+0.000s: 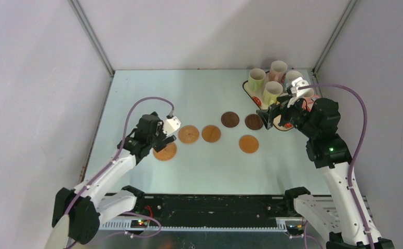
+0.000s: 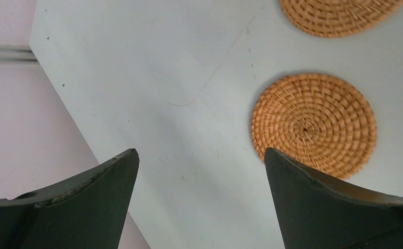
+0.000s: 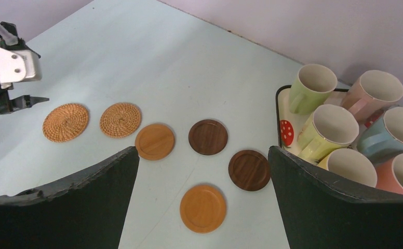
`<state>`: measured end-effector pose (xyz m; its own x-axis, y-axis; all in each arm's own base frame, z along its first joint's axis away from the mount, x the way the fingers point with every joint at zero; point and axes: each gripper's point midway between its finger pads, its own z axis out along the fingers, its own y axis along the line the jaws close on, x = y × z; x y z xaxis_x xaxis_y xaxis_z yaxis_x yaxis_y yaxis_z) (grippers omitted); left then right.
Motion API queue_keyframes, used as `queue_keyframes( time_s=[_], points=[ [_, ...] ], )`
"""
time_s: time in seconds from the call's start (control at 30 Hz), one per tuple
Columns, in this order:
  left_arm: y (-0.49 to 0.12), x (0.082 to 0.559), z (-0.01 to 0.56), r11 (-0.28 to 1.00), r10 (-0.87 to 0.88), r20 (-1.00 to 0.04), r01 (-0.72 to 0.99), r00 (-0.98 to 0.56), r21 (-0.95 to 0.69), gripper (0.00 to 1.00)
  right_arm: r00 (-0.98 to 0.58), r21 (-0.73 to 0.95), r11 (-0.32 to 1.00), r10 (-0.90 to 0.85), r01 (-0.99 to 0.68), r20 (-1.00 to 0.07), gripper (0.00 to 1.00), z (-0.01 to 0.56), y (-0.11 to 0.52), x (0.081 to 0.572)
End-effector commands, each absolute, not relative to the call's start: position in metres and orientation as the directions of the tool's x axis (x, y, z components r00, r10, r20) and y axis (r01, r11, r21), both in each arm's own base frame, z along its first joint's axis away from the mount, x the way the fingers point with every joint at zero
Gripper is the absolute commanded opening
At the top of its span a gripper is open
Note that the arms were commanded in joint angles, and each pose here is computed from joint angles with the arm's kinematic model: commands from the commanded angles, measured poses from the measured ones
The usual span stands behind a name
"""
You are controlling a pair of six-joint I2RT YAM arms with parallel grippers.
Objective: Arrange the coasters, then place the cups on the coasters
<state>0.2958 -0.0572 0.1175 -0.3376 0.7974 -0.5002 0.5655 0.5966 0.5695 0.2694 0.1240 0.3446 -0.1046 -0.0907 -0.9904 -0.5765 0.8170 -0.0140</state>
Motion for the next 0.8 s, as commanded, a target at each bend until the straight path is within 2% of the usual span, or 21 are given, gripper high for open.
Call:
queue_keyframes(
  time_s=[0.0,0.23,0.63,0.77],
  points=[
    [-0.059,0.271,0.108,0.519,0.842,-0.451,0.673,-0.295,0.528,0.98,-0.052,-0.042,0.818,-0.088,-0.574,-0.995,1.00,0.357,0.123,0.269],
    [-0.049,0.258,0.078,0.461,0.884,-0.351,0.710,-0.309,0.533,0.98,-0.056,-0.041,0.814,-0.090,-0.579,-0.994,1.00,0.355,0.125,0.270],
    [-0.078,0.274,0.059,0.452,0.886,-0.353,0.736,-0.302,0.504,0.98,-0.054,-0.045,0.817,-0.092,-0.575,-0.994,1.00,0.355,0.123,0.271],
    [-0.072,0.284,0.050,0.440,0.898,-0.290,0.704,-0.332,0.558,0.98,-0.056,-0.047,0.817,-0.096,-0.575,-0.994,1.00,0.354,0.123,0.271]
  ],
)
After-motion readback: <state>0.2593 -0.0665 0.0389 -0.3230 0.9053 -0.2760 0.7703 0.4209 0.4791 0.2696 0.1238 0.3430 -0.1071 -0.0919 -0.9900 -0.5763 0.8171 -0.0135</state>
